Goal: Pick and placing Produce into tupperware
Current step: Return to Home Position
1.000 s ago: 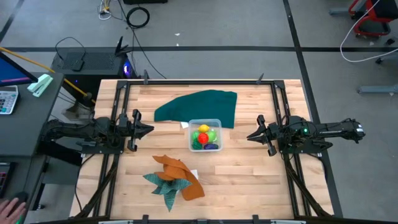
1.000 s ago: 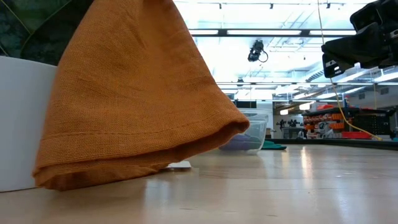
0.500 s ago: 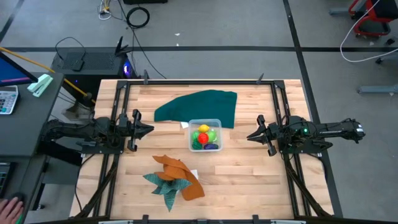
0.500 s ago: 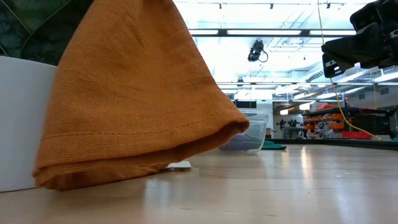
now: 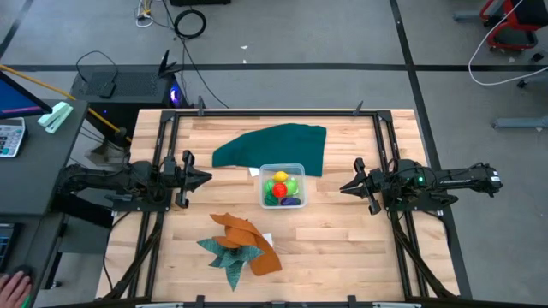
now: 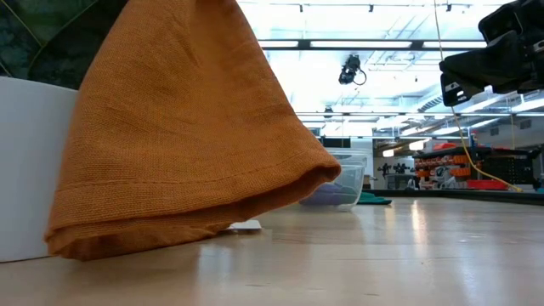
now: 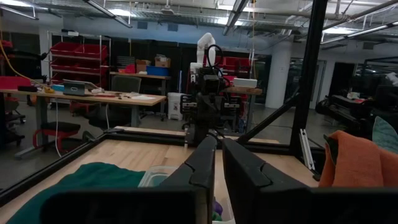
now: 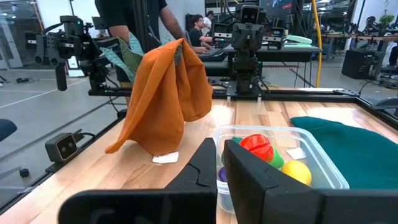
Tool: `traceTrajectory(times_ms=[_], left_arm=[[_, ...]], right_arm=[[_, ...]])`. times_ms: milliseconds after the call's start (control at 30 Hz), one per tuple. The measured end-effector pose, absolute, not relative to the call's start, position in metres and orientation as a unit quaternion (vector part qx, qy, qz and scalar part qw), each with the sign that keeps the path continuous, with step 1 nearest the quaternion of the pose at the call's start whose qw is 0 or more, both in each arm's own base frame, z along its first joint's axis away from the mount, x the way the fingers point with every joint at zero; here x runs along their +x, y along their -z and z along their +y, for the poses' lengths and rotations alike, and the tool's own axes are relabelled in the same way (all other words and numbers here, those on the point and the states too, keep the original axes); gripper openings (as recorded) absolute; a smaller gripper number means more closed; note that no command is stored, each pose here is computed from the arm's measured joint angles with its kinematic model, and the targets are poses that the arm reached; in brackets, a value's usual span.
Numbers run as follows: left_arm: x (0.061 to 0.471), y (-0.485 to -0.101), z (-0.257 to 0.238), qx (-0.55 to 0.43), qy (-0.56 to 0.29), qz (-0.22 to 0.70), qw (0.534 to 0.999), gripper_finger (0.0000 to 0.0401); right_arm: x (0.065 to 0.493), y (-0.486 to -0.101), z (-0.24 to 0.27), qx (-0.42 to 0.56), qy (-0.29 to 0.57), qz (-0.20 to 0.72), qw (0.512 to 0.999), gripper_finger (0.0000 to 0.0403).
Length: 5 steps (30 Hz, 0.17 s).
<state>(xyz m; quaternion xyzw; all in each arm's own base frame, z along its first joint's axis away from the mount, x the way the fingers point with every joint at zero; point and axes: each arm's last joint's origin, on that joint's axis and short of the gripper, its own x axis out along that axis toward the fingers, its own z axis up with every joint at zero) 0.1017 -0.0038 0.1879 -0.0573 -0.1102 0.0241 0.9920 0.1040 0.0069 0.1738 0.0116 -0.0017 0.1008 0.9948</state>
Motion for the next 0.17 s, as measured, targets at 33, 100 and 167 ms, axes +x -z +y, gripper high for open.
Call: traceTrajectory(times_ms=[33, 100, 167], left_arm=[[0.1016, -0.1879, -0.0038, -0.057, -0.024, -0.110, 0.992, 0.0040], [0.1017, -0.1879, -0.0038, -0.057, -0.024, -0.110, 0.992, 0.0039], [0.1017, -0.1879, -0.0039, -0.057, -0.024, -0.110, 0.992, 0.0036]], right_arm=[[0.1040, -0.1738, 0.0069, 0.012, -0.101, -0.002, 0.995, 0.0000], [0.1040, -0.1738, 0.0069, 0.012, -0.101, -0.002, 0.995, 0.0000], [0.1040, -0.1738, 0.0069, 0.012, -0.101, -0.002, 0.995, 0.0000]])
